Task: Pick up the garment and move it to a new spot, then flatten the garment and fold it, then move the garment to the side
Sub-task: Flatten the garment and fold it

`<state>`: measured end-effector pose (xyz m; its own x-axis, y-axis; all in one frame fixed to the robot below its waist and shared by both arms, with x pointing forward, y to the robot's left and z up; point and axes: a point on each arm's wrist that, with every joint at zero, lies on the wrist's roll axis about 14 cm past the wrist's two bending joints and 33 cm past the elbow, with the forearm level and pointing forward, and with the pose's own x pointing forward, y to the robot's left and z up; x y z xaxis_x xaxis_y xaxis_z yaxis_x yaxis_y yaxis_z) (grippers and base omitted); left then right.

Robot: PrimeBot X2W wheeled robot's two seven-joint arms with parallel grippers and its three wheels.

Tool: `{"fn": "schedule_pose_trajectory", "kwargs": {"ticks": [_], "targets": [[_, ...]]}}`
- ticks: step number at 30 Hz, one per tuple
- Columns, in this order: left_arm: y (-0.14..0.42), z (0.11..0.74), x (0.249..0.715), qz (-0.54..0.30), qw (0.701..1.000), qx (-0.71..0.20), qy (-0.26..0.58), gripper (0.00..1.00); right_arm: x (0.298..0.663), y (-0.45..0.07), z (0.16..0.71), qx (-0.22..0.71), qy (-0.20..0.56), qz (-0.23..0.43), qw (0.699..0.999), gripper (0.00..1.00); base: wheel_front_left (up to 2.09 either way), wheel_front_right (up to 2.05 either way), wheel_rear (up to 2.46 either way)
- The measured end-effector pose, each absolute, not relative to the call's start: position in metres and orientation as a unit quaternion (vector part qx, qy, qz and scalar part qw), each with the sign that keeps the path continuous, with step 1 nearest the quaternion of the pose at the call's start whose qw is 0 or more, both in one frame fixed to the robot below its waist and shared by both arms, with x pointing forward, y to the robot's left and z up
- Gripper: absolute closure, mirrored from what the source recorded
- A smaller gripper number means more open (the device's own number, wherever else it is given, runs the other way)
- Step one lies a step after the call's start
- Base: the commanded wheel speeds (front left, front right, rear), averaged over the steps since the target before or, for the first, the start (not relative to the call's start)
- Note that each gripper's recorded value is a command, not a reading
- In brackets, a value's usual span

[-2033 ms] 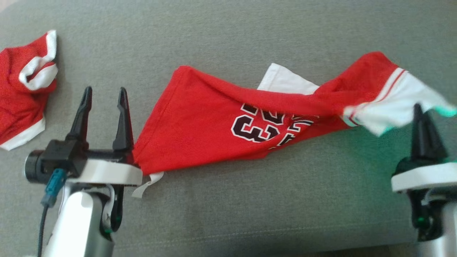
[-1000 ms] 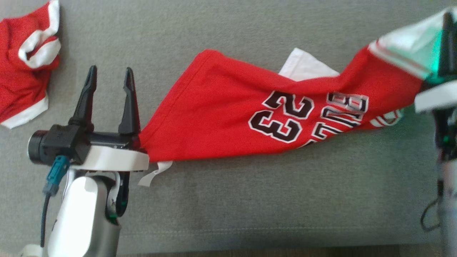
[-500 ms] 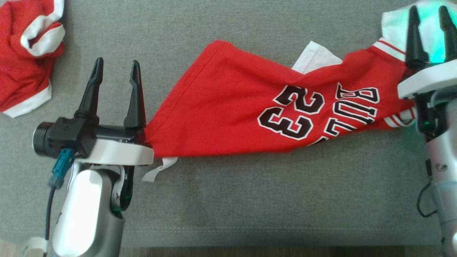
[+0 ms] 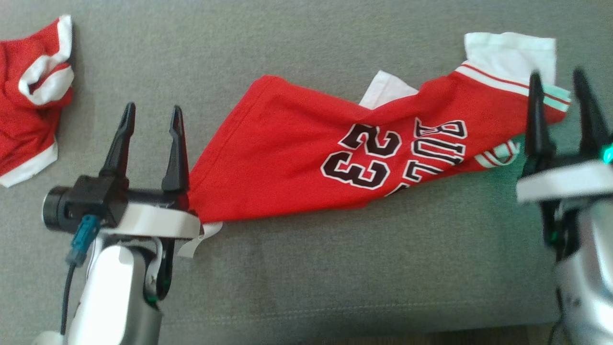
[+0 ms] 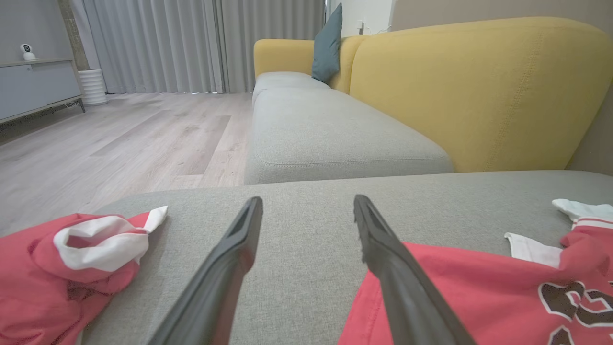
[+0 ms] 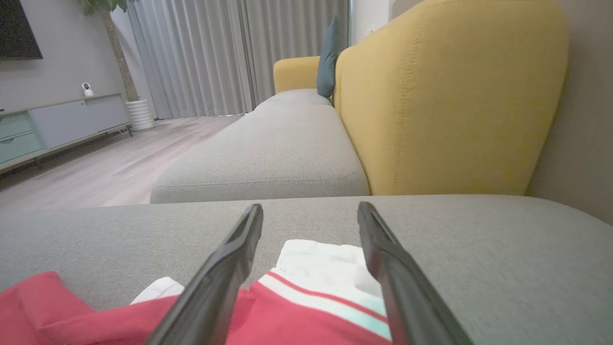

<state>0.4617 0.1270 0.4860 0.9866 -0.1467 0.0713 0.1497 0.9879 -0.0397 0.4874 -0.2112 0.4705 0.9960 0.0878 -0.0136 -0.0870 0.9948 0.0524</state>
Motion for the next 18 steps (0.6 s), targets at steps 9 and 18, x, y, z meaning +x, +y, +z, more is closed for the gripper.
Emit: {"fn": "schedule_pose_trajectory", "kwargs": {"ticks": [9, 18], "targets": [[0.123, 0.487, 0.449, -0.081, 0.996, -0.022, -0.029, 0.0, 0.422, -0.208, 0.467, 0.053, 0.025, 0.013, 0.998, 0.0, 0.0, 0.0, 0.0], [0.121, 0.485, 0.447, -0.084, 0.996, -0.021, -0.026, 0.0, 0.416, -0.201, 0.487, 0.057, 0.009, 0.015, 0.998, 0.0, 0.0, 0.0, 0.0]]}}
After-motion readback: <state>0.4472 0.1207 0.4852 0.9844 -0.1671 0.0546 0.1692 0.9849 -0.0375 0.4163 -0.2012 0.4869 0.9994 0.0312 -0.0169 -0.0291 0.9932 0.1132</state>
